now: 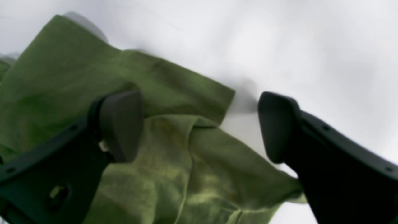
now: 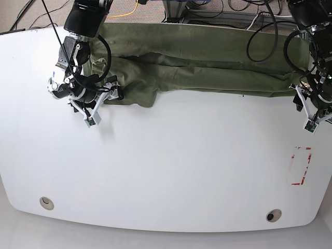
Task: Layout the t-shirt on the table in an organized manner, then fold the t-shirt properly
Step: 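Grasp the folded edge near the sleeve with the right gripper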
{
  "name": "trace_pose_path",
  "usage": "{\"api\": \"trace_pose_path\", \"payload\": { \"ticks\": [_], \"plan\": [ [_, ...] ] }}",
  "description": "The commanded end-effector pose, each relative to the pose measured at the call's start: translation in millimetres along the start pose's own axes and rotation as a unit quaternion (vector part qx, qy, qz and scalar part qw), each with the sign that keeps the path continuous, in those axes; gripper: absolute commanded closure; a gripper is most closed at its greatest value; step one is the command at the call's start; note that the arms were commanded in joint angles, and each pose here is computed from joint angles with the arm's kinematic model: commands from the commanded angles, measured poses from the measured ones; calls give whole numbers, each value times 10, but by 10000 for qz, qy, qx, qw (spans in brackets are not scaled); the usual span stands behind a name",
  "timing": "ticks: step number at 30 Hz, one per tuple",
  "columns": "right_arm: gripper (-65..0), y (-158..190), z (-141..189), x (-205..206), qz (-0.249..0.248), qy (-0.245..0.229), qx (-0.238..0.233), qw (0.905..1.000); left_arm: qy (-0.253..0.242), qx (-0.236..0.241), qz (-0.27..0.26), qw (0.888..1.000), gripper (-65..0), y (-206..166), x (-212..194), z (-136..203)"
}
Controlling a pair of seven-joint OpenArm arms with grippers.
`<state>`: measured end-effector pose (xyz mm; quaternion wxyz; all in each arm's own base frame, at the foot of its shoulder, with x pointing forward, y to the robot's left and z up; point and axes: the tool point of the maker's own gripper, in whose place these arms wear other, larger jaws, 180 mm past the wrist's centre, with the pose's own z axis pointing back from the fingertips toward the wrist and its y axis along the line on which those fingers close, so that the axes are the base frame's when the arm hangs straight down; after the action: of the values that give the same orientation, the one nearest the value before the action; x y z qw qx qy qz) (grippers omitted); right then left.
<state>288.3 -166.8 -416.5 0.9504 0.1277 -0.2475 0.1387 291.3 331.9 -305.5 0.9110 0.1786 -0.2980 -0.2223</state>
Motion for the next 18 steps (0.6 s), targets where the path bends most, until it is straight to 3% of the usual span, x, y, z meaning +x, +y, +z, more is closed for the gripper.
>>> {"api": "trace_pose_path", "payload": {
  "ticks": [1,18],
  "plan": [
    [-541,-7,23,83,41,-97,-5,9999,-157,150,-46,9998,-367,117,92,54],
    [-539,326,-121,98,232,-25,341,9991,-164,130,-39,9998,-367,101,94,47]
  ]
}}
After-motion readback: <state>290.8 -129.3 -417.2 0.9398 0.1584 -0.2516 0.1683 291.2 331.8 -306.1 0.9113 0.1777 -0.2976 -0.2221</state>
